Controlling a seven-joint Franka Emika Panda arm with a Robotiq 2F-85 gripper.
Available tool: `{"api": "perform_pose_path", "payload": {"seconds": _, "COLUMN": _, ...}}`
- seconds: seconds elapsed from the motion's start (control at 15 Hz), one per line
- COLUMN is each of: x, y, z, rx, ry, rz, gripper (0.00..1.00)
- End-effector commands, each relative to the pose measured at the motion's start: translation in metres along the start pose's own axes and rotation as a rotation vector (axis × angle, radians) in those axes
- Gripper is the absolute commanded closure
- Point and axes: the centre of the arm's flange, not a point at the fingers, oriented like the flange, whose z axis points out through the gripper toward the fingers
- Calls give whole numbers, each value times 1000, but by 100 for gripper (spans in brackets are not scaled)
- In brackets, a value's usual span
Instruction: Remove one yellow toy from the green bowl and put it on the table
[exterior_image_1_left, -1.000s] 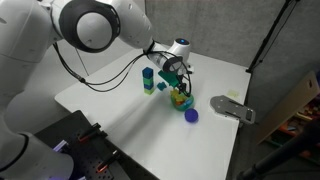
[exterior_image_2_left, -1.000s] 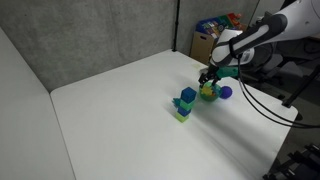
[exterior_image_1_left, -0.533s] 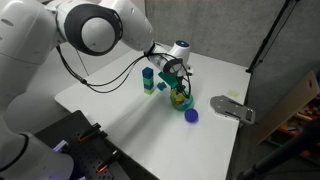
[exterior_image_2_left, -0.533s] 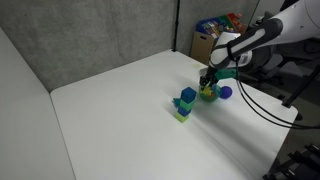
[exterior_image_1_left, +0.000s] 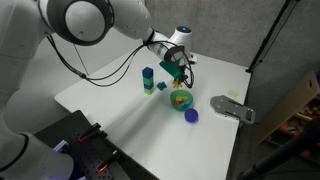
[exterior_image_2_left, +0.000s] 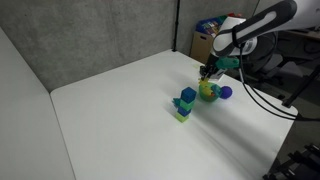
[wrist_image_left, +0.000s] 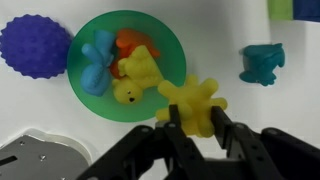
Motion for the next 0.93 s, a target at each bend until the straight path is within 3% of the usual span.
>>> {"api": "perform_pose_path", "payload": {"seconds": 0.0, "x": -28, "y": -11, "z": -46, "rx": 70, "ry": -42, "rz": 5, "gripper": 90}}
{"api": "perform_pose_path", "payload": {"seconds": 0.4, "x": -81, "y": -39, "z": -48, "rx": 107, "ry": -120, "rz": -7, "gripper": 90}}
{"api": "perform_pose_path", "payload": {"seconds": 0.87, "x": -124, "y": -14, "z": 11, "rx": 47, "ry": -195, "rz": 33, "gripper": 90}}
